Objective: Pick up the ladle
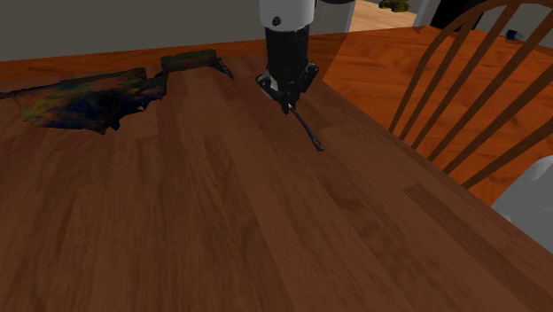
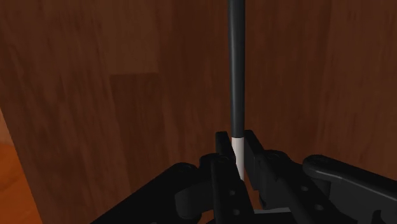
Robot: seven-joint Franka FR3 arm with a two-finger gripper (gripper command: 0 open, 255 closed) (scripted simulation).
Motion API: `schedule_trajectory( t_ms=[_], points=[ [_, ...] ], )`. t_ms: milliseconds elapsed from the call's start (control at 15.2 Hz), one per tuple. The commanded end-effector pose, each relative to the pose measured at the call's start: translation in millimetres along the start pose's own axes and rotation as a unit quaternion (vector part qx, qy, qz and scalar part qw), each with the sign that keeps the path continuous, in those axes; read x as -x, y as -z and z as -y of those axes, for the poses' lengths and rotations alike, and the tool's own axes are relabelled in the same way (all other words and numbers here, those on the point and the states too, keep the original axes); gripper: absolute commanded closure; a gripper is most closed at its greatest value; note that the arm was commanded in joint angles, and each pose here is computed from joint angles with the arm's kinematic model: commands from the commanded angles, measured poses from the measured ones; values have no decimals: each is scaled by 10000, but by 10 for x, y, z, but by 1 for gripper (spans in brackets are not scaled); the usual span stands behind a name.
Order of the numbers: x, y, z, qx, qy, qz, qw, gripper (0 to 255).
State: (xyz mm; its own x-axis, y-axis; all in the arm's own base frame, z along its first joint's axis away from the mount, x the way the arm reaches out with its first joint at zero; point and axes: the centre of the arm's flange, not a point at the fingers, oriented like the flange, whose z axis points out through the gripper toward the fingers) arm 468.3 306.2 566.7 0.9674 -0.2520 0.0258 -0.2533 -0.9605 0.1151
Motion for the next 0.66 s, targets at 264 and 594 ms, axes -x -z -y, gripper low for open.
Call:
schedule_trajectory(
  t_ms=[264,594],
  points=[
    [-7,323,-28,1,1,0,10000,255],
    [-11,489,-47,1,1,0,10000,255]
  ],
)
